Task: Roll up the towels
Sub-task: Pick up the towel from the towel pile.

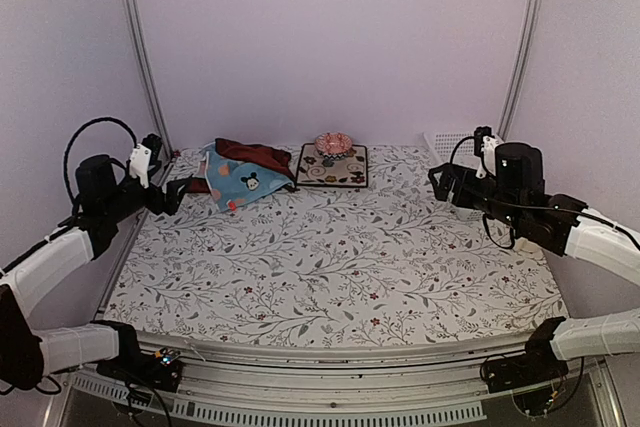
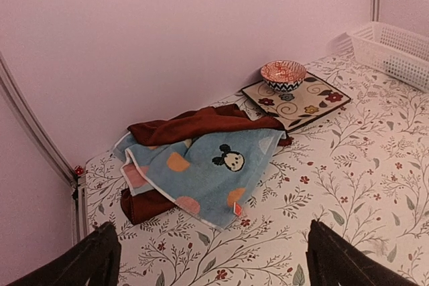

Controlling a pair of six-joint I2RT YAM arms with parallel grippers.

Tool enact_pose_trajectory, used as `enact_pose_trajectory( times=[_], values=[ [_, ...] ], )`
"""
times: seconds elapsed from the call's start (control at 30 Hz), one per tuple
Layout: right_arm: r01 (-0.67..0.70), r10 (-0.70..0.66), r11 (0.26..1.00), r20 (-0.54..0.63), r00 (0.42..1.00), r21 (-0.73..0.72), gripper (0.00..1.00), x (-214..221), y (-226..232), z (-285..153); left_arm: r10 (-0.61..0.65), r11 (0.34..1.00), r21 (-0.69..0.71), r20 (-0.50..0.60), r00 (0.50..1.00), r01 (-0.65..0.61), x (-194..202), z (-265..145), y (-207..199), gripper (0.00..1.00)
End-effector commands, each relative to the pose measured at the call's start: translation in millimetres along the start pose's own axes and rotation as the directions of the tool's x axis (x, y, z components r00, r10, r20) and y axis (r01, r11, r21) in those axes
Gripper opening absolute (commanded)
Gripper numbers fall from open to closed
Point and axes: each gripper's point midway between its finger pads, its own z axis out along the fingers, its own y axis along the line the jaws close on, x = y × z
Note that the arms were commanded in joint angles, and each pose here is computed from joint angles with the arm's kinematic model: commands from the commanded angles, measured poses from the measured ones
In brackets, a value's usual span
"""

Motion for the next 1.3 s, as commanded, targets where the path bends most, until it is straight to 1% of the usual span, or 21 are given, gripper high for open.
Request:
enact_pose_trajectory(
  times=[0.0, 0.1, 0.17, 0.2, 0.3, 0.37, 0.47, 0.53, 0.6, 0.7, 0.77, 0.83, 0.93, 1.0, 1.13, 1.27],
  values=[
    [-0.042, 0.038, 0.999, 0.119, 0.992, 0.033, 0.99, -22.2, -7.0, -7.9, 0.0, 1.0, 0.013, 0.026, 1.0, -0.001, -2.6, 1.1, 0.0, 0.97],
    [-0.092, 0.08, 0.994, 0.16, 0.984, 0.065, 0.99, -19.3, -19.2, -10.5, 0.011, 1.0, -0.026, 0.021, 1.0, -0.01, -1.0, 2.4, 6.9, 0.97],
    [-0.035, 0.028, 0.999, 0.155, 0.987, 0.041, 0.99, -13.1, -16.1, -7.8, 0.026, 0.999, -0.023, 0.022, 0.999, -0.025, 0.3, 3.2, 6.0, 0.97],
    [0.002, -0.007, 0.999, 0.131, 0.991, 0.039, 0.99, -8.0, -14.5, -3.9, 0.036, 0.999, -0.008, 0.017, 0.999, -0.036, 2.4, 4.3, 2.8, 0.97],
    [0.042, -0.043, 0.997, 0.025, 0.999, 0.058, 0.99, 6.3, -9.9, 17.0, 0.086, 0.996, 0.014, -0.029, 0.996, -0.085, 15.2, 12.5, -2.3, 0.97],
    [0.049, -0.045, 0.996, -0.061, 0.997, 0.076, 0.99, 22.3, -9.2, 34.0, 0.12, 0.993, -0.007, -0.084, 0.989, -0.121, 25.2, 21.1, 3.7, 0.97],
    [0.064, -0.054, 0.997, -0.182, 0.982, 0.051, 0.99, 52.2, 0.1, 56.8, 0.137, 0.987, -0.066, -0.158, 0.978, -0.149, 37.8, 32.1, 20.4, 0.97],
    [0.082, -0.071, 0.996, -0.229, 0.971, 0.039, 0.99, 69.6, 5.5, 66.5, 0.157, 0.982, -0.077, -0.192, 0.969, -0.174, 47.3, 38.2, 25.4, 0.97],
    [0.09, -0.082, 0.996, -0.252, 0.964, 0.023, 0.99, 80.2, 12.2, 70.1, 0.173, 0.98, -0.059, -0.226, 0.959, -0.191, 61.2, 46.4, 25.3, 0.97],
    [0.092, -0.094, 0.996, -0.235, 0.968, -0.02, 0.99, 79.6, 26.6, 63.5, 0.209, 0.977, 0.012, -0.258, 0.943, -0.214, 73.6, 60.8, 18.0, 0.97],
    [0.094, -0.098, 0.995, -0.205, 0.974, -0.026, 0.99, 74.4, 27.6, 56.8, 0.223, 0.975, 0.048, -0.286, 0.932, -0.219, 82.3, 72.8, 15.4, 0.97],
    [0.098, -0.097, 0.995, -0.173, 0.98, -0.005, 0.99, 69.3, 21.4, 50.9, 0.19, 0.982, 0.054, -0.328, 0.925, -0.183, 89.3, 86.9, 19.4, 0.96],
    [0.109, -0.106, 0.994, -0.163, 0.981, 0.007, 0.99, 67.5, 18.2, 48.8, 0.118, 0.993, 0.071, -0.388, 0.914, -0.098, 100.6, 105.8, 19.4, 0.93],
    [0.107, -0.106, 0.994, -0.163, 0.981, -0.002, 0.99, 68.6, 19.7, 49.2, 0.109, 0.993, 0.078, -0.403, 0.909, -0.084, 105.6, 114.8, 17.0, 0.91],
    [0.114, -0.112, 0.993, -0.186, 0.976, 0.001, 0.99, 76.7, 18.7, 55.7, 0.114, 0.993, 0.065, -0.438, 0.892, -0.095, 115.9, 129.7, 12.9, 0.91],
    [0.126, -0.12, 0.992, -0.207, 0.971, 0.018, 0.99, 83.5, 16.0, 61.9, 0.079, 0.996, 0.071, -0.482, 0.873, -0.05, 125.7, 145.6, 7.0, 0.91]
  ],
)
